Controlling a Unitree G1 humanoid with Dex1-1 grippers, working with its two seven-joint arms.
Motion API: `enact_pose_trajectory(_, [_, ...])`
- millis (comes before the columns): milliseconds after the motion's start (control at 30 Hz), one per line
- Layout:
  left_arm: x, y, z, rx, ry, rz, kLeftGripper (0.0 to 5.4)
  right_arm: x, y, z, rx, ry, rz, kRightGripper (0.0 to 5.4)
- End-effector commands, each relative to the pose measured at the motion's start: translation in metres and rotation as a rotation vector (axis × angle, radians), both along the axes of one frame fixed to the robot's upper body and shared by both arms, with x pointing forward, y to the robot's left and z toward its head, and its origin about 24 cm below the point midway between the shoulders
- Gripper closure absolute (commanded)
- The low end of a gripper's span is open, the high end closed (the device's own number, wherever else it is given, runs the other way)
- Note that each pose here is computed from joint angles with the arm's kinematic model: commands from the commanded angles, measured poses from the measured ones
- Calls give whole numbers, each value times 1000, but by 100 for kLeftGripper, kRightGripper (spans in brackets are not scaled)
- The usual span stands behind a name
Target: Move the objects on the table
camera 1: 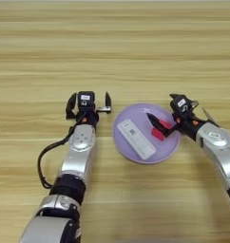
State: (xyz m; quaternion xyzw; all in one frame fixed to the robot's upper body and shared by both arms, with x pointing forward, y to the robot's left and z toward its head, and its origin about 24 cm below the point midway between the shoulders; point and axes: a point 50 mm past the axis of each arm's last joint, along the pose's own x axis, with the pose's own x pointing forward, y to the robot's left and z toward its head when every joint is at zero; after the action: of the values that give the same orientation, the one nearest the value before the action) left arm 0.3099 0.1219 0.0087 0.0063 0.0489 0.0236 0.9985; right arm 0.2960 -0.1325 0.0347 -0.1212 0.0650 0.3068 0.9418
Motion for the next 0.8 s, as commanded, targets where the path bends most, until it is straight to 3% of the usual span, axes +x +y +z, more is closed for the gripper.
enact_pose_trajectory(33, [1, -2, -1, 6, 15, -3, 0, 3, -4, 0, -17, 4, 21, 2])
enact_pose_trajectory(800, [1, -2, -2, 6, 17, -2, 0, 0, -7, -23, -90, 123, 32, 2])
